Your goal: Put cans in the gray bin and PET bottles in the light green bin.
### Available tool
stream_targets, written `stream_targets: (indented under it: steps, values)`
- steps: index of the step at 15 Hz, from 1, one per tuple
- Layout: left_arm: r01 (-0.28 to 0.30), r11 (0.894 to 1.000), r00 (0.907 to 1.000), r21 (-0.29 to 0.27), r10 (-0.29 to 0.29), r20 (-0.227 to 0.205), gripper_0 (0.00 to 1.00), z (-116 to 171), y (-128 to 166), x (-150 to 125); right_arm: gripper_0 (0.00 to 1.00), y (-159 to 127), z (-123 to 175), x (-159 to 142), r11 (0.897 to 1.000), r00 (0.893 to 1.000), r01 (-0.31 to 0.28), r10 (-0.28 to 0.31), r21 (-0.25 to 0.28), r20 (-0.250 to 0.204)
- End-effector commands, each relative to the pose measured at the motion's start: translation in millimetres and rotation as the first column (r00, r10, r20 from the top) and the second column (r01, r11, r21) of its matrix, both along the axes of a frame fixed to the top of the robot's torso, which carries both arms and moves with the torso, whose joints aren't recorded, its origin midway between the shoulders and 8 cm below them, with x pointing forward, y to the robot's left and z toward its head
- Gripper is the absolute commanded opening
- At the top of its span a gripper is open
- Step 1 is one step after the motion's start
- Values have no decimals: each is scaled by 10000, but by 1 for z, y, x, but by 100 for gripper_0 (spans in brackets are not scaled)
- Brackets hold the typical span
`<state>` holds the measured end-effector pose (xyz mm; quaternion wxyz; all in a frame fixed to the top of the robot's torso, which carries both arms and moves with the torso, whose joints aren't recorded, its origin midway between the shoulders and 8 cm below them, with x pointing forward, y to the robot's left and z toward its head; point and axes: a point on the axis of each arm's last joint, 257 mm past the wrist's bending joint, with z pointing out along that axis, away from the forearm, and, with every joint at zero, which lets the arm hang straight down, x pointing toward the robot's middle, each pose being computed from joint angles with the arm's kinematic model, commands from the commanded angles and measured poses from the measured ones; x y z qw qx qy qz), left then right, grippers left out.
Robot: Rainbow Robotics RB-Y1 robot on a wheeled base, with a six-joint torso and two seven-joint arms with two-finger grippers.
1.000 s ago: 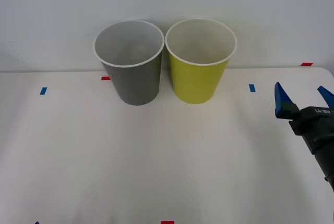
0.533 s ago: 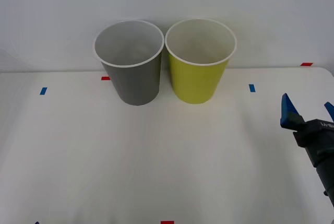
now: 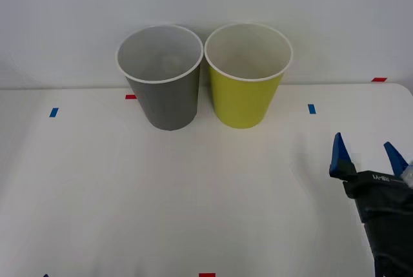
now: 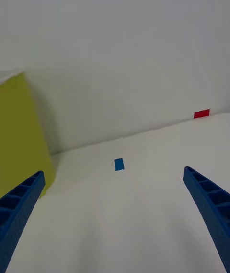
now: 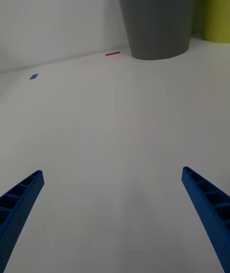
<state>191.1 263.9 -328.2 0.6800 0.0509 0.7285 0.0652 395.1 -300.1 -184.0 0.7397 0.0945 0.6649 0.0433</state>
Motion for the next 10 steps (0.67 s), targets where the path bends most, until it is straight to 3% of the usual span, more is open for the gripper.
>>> stream_targets:
  steps: [1, 4, 10]
  values:
    - [0, 10000, 10000, 0, 0, 0, 100, 0, 0, 0, 100, 3, -35, -33, 9963, 9979, -129, 73, -854, -646]
    - [0, 10000, 10000, 0, 0, 0, 100, 0, 0, 0, 100, 1, -56, -55, 9892, 9917, -190, 2, -1454, -1284]
    - [0, 10000, 10000, 0, 0, 0, 100, 0, 0, 0, 100, 26, -78, -84, 9900, 9834, -613, 381, -1272, -1772]
